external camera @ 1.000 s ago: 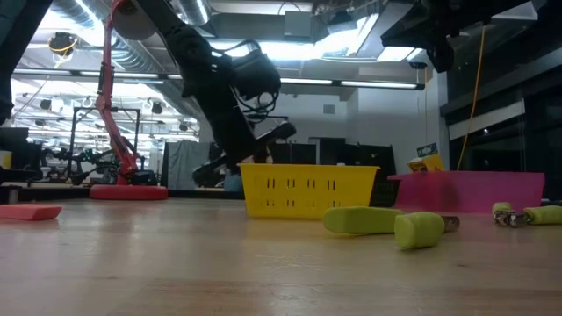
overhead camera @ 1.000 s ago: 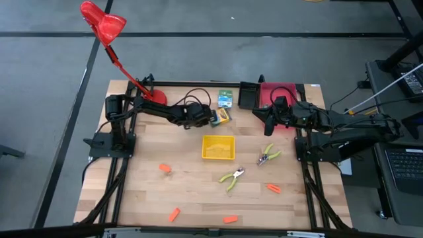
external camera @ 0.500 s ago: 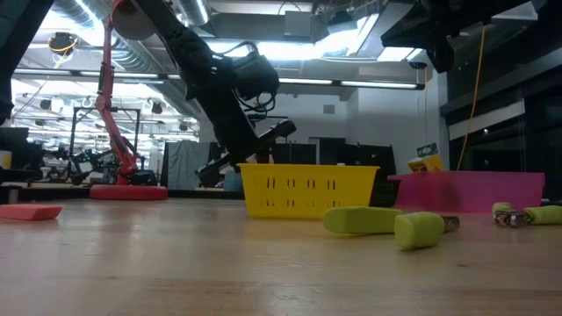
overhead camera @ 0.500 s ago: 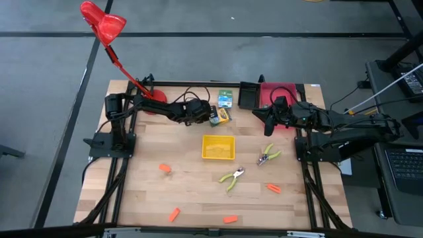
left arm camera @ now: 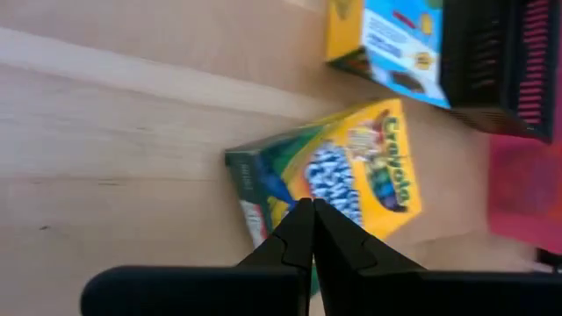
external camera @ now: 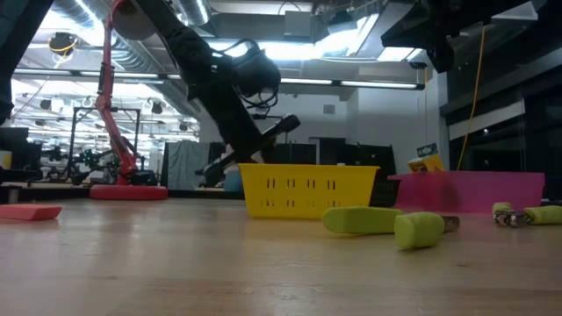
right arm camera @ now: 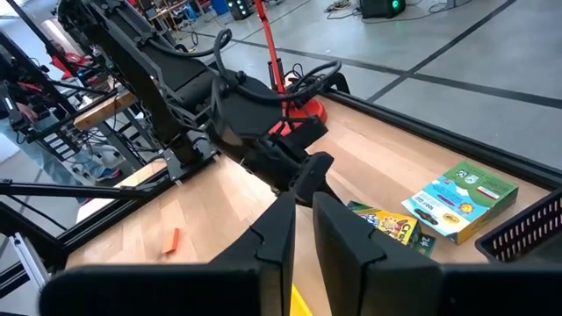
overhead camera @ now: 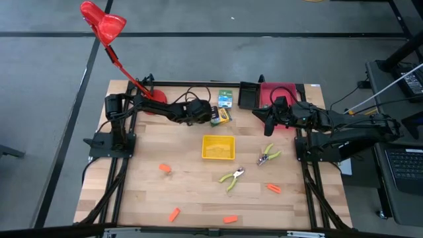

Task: Pick & Place School Supplies
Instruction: Put the bottom yellow crayon box into the red bin

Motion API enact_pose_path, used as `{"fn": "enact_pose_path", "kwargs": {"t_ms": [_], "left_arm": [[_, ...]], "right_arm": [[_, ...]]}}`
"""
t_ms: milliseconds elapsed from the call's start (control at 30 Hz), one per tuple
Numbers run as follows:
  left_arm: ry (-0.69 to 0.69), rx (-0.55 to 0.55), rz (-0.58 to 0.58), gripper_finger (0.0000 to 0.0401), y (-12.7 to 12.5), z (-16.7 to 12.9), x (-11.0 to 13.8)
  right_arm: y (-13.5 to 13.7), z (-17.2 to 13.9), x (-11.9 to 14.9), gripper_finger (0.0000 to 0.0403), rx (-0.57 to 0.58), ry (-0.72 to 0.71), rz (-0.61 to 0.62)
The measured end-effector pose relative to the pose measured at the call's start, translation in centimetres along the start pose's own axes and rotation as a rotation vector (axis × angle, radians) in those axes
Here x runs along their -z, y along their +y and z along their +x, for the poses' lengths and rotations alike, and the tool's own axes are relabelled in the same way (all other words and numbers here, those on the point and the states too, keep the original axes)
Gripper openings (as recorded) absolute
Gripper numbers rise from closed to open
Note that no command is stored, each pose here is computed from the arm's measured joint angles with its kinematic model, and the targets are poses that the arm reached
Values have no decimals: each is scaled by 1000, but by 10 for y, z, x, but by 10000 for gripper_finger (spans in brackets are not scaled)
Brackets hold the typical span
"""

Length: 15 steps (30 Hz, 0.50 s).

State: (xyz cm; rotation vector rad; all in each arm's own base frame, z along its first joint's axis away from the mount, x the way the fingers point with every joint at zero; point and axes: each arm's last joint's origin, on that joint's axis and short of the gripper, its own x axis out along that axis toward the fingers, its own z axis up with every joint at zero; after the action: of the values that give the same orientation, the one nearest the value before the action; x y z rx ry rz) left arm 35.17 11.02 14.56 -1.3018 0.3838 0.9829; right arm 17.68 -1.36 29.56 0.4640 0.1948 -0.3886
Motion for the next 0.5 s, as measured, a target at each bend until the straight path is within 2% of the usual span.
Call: {"fn": "enact_pose_path", "kwargs": {"t_ms": [233, 500], "left_arm": [[2, -2, 22, 2, 0, 0, -1], [-7, -77, 49, 2, 7, 0, 0]], "right_arm": [[0, 0, 0, 48, -2, 1, 1], [0, 0, 0, 48, -2, 1, 1]]}}
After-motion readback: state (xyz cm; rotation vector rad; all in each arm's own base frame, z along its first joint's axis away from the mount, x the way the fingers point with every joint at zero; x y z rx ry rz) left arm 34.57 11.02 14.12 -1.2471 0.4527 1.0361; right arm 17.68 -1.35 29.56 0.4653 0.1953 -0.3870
